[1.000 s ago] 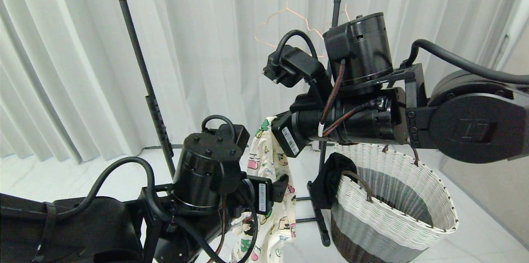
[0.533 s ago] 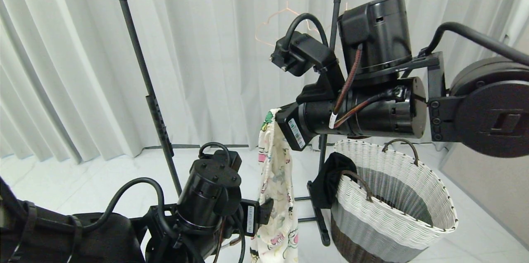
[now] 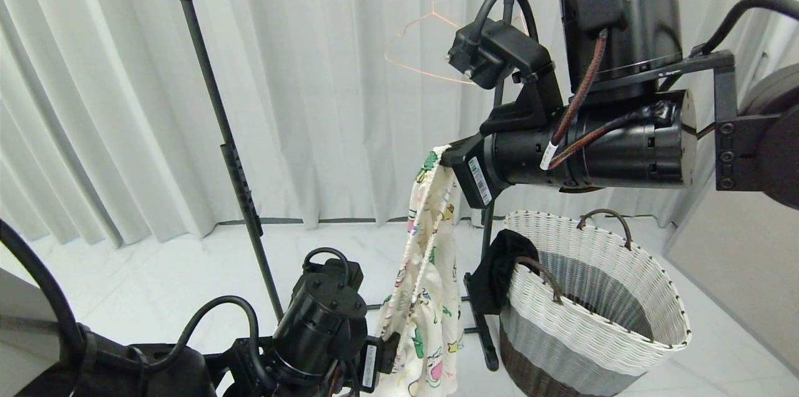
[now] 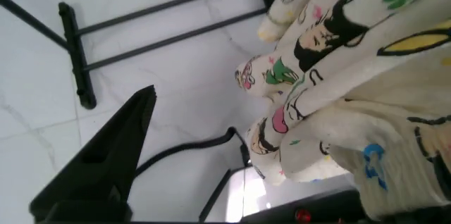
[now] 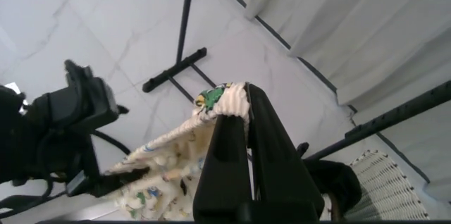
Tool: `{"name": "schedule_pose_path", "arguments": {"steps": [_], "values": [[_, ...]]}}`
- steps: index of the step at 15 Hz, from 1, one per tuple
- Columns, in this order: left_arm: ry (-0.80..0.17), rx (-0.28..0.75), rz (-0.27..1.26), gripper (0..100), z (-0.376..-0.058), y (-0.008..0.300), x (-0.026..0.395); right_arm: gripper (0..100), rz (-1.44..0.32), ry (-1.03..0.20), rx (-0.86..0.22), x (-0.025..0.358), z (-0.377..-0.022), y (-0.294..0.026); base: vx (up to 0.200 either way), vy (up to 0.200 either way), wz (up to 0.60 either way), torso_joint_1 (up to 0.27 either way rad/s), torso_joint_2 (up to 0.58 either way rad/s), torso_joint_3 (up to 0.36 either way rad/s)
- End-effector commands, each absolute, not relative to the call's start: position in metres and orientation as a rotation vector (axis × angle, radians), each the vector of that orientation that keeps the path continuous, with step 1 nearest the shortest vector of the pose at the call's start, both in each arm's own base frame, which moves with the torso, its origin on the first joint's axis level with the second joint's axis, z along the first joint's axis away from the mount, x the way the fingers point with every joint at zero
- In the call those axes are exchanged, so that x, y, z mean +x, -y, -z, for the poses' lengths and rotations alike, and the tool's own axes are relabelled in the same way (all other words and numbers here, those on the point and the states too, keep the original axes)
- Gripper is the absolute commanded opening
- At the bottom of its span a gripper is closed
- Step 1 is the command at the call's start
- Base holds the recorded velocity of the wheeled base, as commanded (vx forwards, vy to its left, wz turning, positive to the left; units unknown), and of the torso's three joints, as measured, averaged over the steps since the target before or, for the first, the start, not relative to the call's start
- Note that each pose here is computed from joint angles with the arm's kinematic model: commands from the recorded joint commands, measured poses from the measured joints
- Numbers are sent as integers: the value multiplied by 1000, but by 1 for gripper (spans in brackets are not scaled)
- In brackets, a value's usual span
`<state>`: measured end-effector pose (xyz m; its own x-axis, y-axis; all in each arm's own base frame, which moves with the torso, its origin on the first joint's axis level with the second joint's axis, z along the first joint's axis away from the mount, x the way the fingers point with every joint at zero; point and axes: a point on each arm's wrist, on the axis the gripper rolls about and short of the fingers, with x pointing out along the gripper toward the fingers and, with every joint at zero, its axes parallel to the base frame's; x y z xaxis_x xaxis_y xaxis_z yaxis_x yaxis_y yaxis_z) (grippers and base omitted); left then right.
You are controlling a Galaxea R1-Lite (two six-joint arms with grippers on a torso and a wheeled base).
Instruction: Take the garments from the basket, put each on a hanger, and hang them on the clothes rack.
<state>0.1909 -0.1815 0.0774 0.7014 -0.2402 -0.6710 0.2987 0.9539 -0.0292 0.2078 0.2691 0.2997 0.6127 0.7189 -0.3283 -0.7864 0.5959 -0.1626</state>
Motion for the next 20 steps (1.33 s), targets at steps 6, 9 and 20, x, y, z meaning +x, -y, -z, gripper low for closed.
{"name": "schedule_pose_path", "arguments": {"steps": [6, 9, 20], "values": [[-600, 159, 333, 0, -108, 174, 175, 0, -778, -333, -352, 201, -277, -231, 0, 0, 0, 0, 0, 0], [-473, 261, 436, 0, -172, 149, 183, 0, -705, -426, -396, 174, -270, -183, 0, 0, 0, 0, 0, 0], [-382, 188, 628, 0, -291, 162, 189, 0, -577, -298, -297, 170, -344, -136, 0, 0, 0, 0, 0, 0]]}}
